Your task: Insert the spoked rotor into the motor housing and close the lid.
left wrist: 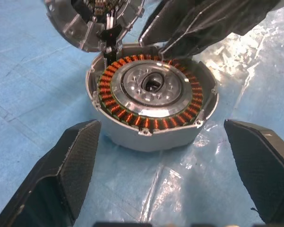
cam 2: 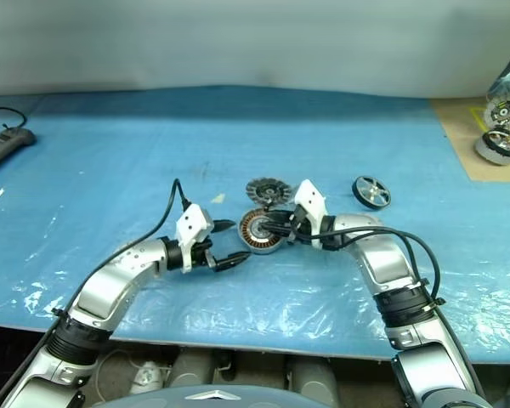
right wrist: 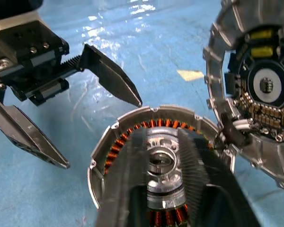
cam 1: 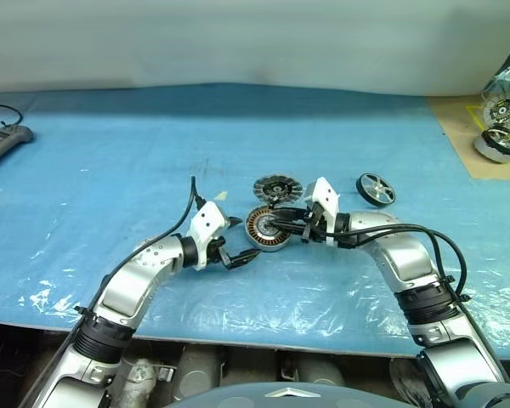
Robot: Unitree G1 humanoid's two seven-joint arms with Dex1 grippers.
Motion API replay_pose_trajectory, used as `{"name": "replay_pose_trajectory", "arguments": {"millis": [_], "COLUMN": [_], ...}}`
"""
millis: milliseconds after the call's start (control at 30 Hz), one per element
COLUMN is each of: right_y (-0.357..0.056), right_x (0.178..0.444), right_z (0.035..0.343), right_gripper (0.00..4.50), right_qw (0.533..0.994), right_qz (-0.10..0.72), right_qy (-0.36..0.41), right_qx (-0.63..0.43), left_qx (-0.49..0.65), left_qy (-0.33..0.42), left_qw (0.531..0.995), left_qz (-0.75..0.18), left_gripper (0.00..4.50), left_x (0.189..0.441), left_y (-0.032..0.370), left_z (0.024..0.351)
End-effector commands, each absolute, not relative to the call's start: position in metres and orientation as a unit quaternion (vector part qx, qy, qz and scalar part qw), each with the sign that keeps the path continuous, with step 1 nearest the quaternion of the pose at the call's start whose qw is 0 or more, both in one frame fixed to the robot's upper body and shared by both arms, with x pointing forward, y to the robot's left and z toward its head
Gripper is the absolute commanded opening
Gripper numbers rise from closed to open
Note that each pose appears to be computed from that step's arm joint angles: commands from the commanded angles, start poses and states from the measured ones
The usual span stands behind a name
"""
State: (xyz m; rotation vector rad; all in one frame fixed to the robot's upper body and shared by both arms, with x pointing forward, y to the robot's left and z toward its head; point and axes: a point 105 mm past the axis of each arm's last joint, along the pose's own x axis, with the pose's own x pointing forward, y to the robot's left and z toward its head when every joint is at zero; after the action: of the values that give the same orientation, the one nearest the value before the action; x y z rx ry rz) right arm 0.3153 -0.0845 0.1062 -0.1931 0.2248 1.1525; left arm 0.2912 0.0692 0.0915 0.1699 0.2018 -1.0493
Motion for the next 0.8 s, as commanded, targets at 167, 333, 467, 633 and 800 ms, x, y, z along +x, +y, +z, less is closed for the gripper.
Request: {"name": "replay_pose_trajectory", "arguments": {"millis": [167, 333, 467, 633, 800], "right_y": [-0.074, -0.091, -0.109, -0.110, -0.090], "right_x": [0.322, 0.309, 0.285, 0.283, 0.306], "right_z": [0.105, 0.057, 0.028, 0.021, 0.054], "right_gripper": [0.02, 0.02, 0.02, 0.02, 0.02], "right_qw": [0.831, 0.792, 0.749, 0.733, 0.789], "right_qz": [0.536, 0.545, 0.566, 0.571, 0.549], "right_qy": [0.103, 0.181, 0.244, 0.243, 0.176], "right_qx": [-0.104, -0.209, -0.242, -0.278, -0.211], "left_qx": [0.084, 0.084, 0.084, 0.087, 0.088], "left_qy": [0.072, 0.075, 0.079, 0.079, 0.075], "left_qw": [0.858, 0.857, 0.857, 0.856, 0.854], "left_qz": [-0.502, -0.503, -0.501, -0.503, -0.507], "left_gripper": [4.50, 4.50, 4.50, 4.50, 4.50], "left_x": [0.294, 0.296, 0.297, 0.296, 0.298], "left_y": [0.063, 0.062, 0.070, 0.075, 0.070], "left_z": [0.109, 0.106, 0.102, 0.098, 0.100]}}
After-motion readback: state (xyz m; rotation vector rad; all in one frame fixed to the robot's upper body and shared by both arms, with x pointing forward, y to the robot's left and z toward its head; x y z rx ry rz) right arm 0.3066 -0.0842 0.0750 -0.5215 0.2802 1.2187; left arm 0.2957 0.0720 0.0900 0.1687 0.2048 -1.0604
